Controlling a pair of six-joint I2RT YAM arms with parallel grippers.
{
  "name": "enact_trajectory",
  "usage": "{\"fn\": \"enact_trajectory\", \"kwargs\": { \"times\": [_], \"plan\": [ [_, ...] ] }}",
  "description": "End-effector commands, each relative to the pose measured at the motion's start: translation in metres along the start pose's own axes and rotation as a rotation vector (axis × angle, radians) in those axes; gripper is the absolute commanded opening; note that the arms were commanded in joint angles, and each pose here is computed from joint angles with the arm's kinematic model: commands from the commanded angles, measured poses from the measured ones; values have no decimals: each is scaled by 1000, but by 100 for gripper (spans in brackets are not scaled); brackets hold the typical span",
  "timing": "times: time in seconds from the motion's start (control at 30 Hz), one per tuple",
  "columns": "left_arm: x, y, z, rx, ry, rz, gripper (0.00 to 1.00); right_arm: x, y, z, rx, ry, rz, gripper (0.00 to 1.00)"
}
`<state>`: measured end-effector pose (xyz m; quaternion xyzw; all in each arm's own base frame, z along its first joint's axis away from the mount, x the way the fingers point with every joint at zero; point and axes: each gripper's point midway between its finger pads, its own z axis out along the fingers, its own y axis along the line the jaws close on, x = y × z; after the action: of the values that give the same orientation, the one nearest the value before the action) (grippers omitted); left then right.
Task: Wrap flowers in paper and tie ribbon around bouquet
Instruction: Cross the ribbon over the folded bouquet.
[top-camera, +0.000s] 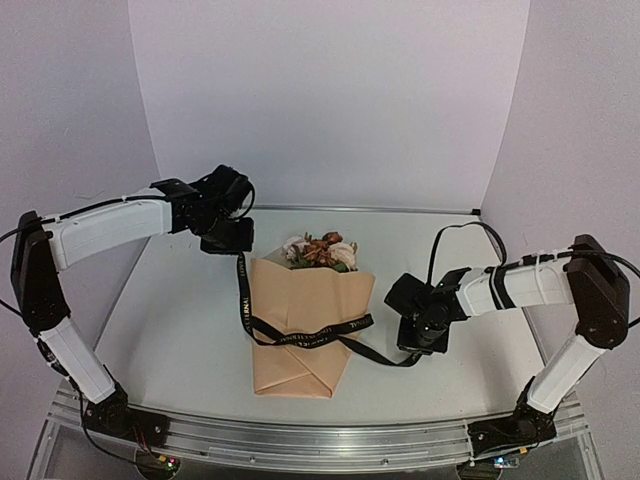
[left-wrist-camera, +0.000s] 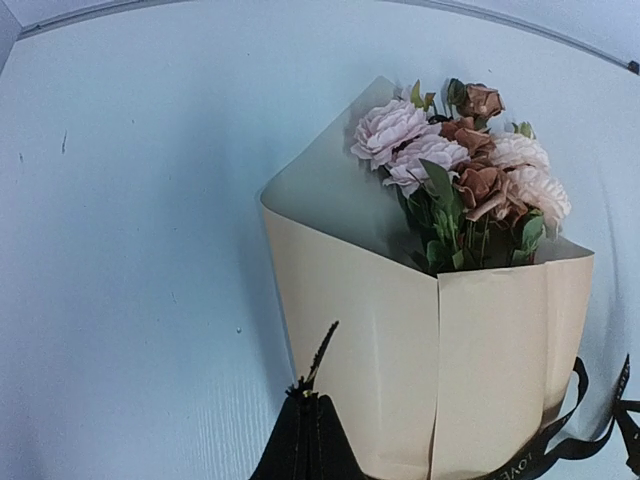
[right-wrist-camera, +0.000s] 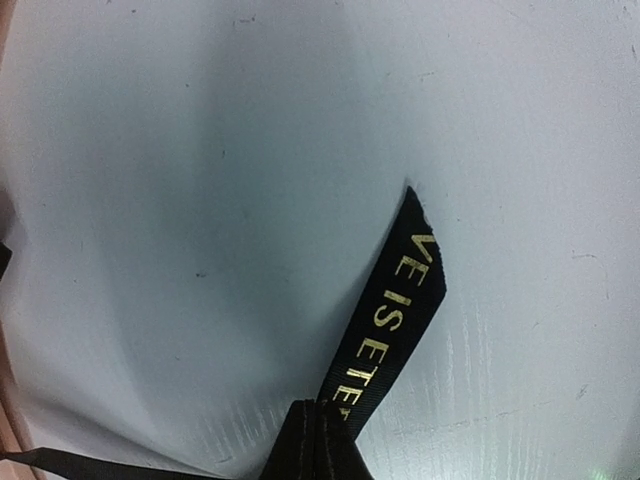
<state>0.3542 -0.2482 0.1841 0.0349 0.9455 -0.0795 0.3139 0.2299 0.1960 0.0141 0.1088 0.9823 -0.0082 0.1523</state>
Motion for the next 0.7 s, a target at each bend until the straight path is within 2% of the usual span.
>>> {"fn": "enact_trajectory", "kwargs": {
  "times": [0.0,0.07,0.13,0.27,0.47,0.53,0.6,0.67],
  "plan": [
    [-2,-1,-5,14,-22,-24,0,-9,2,-12,5,-41,5,30],
    [-3,-1,-8,20,-26,-30,0,-8,-2,-12,21,-42,18,49],
    [-4,-1,-10,28,-32,-35,0,-6,-6,-9,34,-36,28,58],
    [-6,-2,-11,36,-38,-41,0,-1,-4,-5,38,-19,38,60],
    [-9,0,-13,41,-48,-53,0,16,4,1,49,2,35,55],
    [-10,0,-15,45,-52,-56,0,21,3,3,52,3,39,50],
    [-12,0,-16,47,-56,-57,0,21,3,2,51,-5,43,36],
    [-13,2,-18,46,-60,-58,0,15,4,-5,42,-28,46,16]
  ]
}}
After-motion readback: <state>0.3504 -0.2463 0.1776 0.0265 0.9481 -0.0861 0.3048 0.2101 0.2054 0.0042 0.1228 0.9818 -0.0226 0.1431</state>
